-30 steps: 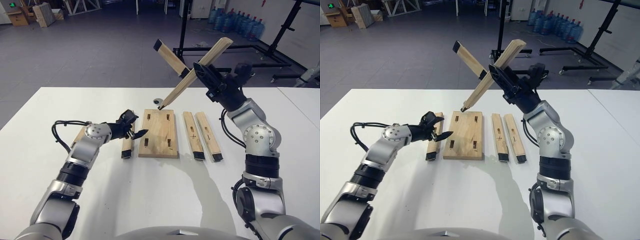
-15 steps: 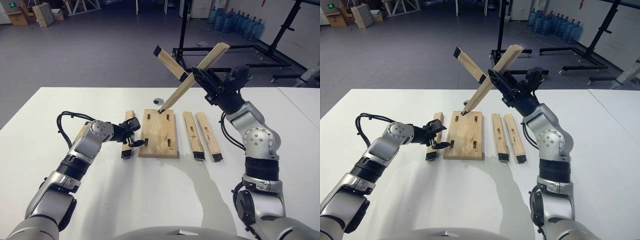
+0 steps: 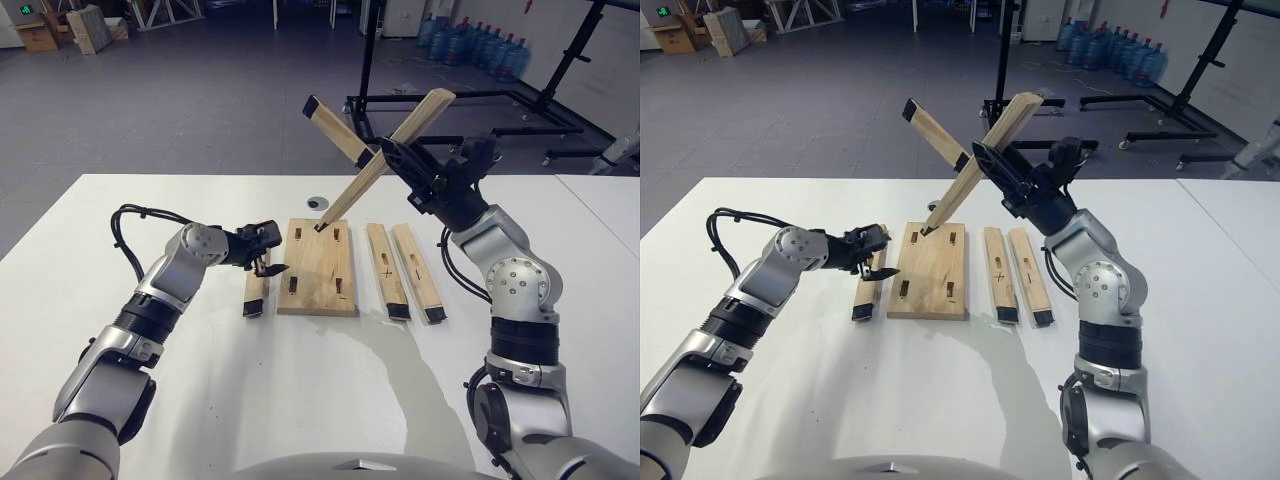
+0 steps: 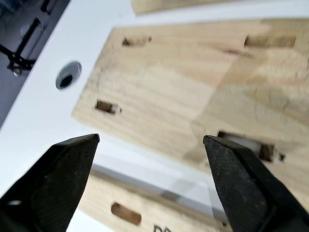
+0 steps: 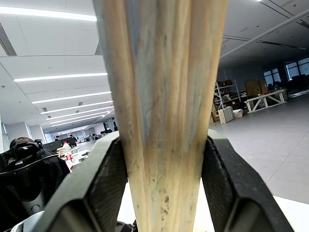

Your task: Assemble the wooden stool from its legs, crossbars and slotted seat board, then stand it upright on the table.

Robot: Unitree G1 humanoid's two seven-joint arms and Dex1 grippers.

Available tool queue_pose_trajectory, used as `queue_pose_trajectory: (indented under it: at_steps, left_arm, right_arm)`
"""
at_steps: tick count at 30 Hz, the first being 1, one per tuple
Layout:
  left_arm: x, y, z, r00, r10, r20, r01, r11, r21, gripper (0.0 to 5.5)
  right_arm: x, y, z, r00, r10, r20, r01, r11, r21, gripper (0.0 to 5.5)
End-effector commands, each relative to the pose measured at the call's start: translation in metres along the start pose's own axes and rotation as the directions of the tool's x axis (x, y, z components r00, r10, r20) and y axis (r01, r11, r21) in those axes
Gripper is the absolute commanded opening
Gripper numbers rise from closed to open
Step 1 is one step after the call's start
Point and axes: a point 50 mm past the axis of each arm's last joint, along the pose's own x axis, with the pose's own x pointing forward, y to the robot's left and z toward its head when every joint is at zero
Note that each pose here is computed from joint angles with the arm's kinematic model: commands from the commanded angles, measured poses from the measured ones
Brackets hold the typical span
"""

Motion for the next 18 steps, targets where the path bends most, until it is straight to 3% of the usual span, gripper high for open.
queue_pose_trajectory:
  at_steps: [1,7,18]
  left_arm:
    - [0.005,0.002,0.007,1.000,0.006,0.009,-0.007,0.995,0.097,3.95]
    - [0.013,-0.012,-0.008,0.995,-0.047,-0.093,0.070,0.960,0.270,3.95]
    - [0.015,-0.029,-0.011,0.973,-0.179,-0.148,0.223,0.903,0.367,3.95]
  right_arm:
    - [0.001,0.002,0.002,1.000,0.011,0.008,-0.011,1.000,-0.016,2.06]
    - [0.002,0.004,0.003,1.000,0.019,0.007,-0.019,1.000,-0.016,2.06]
    - [0.002,0.004,0.004,1.000,0.022,-0.002,-0.022,1.000,-0.023,2.06]
